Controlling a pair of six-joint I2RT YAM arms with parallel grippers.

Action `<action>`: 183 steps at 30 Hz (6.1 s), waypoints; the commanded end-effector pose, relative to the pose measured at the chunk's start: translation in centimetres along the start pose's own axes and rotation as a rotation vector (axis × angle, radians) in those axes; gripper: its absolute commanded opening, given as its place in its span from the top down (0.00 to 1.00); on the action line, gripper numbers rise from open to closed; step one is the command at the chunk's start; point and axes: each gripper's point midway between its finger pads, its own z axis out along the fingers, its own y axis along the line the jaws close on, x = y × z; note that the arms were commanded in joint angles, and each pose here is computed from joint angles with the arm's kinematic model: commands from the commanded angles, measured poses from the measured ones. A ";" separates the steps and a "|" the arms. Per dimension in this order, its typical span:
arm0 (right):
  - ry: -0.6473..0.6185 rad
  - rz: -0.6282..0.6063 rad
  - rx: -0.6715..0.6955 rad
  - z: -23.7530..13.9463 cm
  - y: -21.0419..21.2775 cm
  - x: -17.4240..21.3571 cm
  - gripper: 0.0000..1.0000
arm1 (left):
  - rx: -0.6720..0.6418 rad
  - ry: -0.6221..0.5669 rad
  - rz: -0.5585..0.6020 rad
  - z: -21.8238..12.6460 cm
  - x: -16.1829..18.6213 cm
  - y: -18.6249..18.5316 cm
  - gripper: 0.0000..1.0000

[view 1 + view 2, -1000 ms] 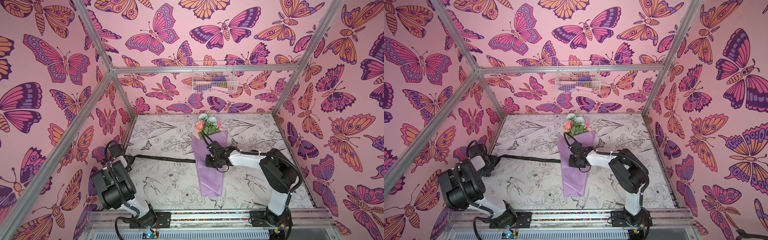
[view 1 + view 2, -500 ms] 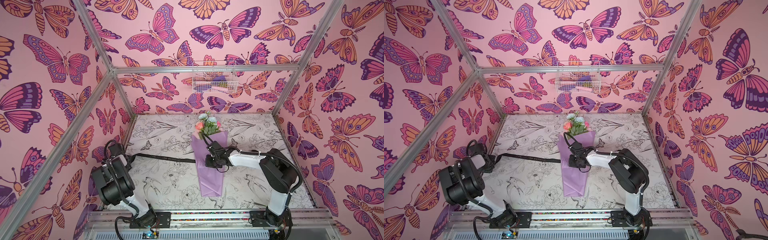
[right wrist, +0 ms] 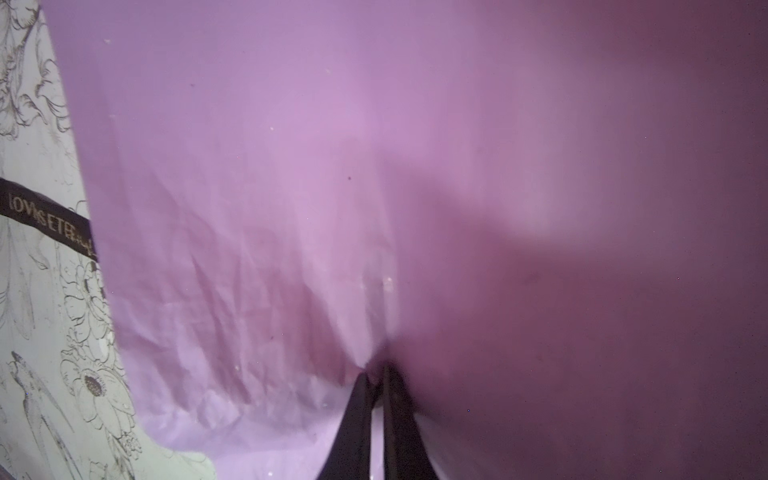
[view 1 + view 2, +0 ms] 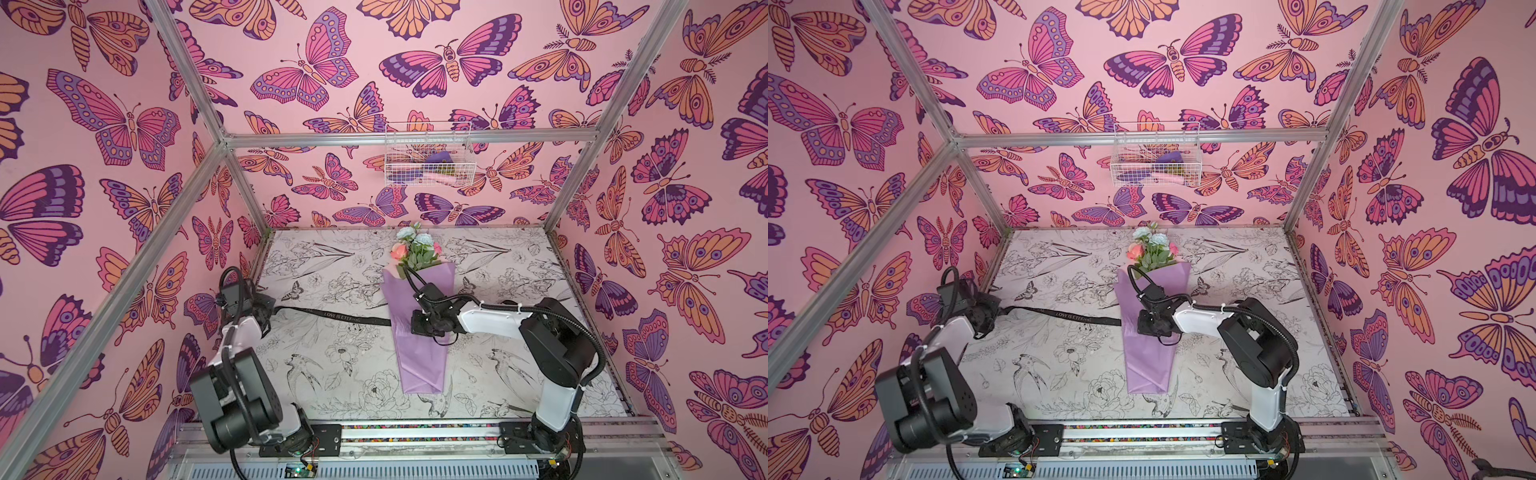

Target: Tie the bouquet of fake flowers

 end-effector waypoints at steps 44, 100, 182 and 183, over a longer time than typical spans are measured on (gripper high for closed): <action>-0.299 0.425 0.397 -24.2 -23.8 0.7 0.56 | 1.060 0.429 0.861 -21.0 30.3 -26.6 1.00; -0.305 0.581 0.454 -23.6 -31.6 -8.5 1.00 | 1.071 0.480 0.941 -19.5 32.5 -28.2 1.00; -0.089 -0.516 -0.661 -17.1 26.4 -10.1 1.00 | 1.506 -0.082 1.269 -29.4 25.3 -27.8 1.00; -0.065 -0.515 -0.664 -16.6 26.5 -9.1 0.99 | 1.509 -0.078 1.272 -29.4 25.5 -27.5 1.00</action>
